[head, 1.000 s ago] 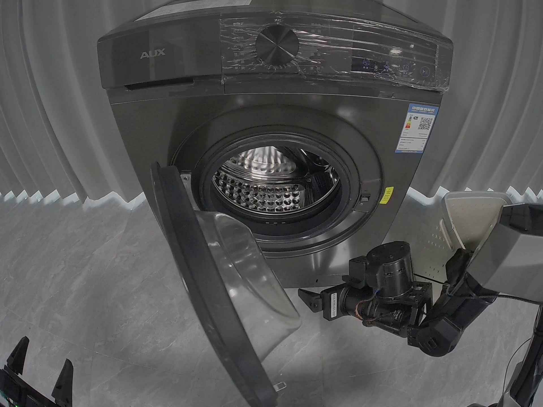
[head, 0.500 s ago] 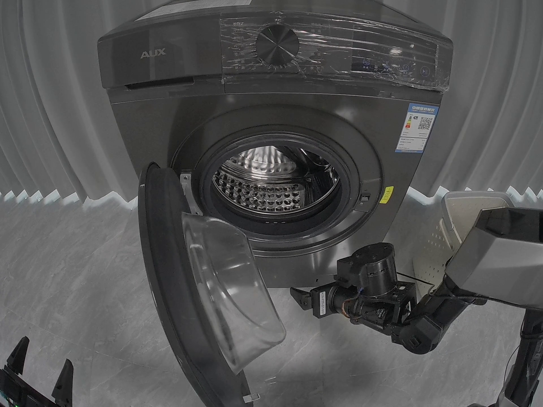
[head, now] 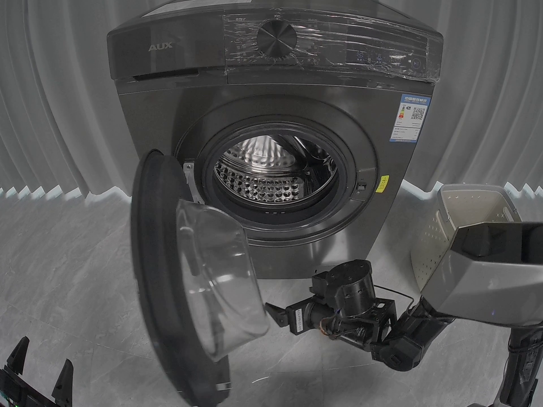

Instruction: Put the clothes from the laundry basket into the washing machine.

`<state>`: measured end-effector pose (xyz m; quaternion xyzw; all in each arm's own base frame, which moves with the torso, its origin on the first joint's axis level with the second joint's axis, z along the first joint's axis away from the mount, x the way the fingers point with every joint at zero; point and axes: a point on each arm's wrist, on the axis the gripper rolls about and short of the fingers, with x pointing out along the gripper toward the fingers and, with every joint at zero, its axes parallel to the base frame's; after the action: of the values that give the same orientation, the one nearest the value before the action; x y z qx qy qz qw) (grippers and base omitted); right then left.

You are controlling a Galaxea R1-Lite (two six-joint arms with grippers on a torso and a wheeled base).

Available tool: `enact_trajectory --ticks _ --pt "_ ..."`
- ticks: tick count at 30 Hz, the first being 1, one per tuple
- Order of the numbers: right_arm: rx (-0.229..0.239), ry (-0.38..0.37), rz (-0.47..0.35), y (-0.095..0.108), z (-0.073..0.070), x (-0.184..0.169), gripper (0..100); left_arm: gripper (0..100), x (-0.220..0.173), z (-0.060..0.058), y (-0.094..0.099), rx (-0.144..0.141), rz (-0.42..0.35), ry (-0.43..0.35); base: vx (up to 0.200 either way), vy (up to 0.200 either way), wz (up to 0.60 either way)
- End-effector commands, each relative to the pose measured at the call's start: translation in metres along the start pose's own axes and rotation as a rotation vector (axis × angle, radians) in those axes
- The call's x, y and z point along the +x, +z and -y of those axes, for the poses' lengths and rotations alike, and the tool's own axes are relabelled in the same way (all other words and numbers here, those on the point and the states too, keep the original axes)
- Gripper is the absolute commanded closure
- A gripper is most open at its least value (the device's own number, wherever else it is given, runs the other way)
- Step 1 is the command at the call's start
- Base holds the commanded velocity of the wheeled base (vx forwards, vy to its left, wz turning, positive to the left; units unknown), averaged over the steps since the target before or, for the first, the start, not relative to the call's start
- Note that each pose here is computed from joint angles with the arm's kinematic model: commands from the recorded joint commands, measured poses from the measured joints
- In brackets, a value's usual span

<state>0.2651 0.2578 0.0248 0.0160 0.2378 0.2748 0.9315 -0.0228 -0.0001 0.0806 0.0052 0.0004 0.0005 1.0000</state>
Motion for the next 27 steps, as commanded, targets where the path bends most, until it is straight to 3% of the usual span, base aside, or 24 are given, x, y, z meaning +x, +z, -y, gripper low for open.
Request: enact_trajectory --ticks 1,11,24,27 --pt "-0.009 0.057 0.025 0.0 -0.016 -0.002 0 0 0.0 0.0 -0.005 0.0 0.001 0.0 0.0 0.0 0.0" --pt "0.009 0.032 0.051 0.003 -0.005 0.003 0 0 0.0 0.0 -0.005 0.0 0.001 0.0 0.0 0.0 0.0" --pt "0.015 0.021 0.067 0.005 -0.001 0.001 0 0 0.0 0.0 -0.005 0.0 0.001 0.0 0.0 0.0 0.0" --pt "0.026 -0.021 0.1 0.019 0.016 -0.012 0 0 0.0 0.0 -0.005 0.0 0.001 0.0 0.0 0.0 0.0"
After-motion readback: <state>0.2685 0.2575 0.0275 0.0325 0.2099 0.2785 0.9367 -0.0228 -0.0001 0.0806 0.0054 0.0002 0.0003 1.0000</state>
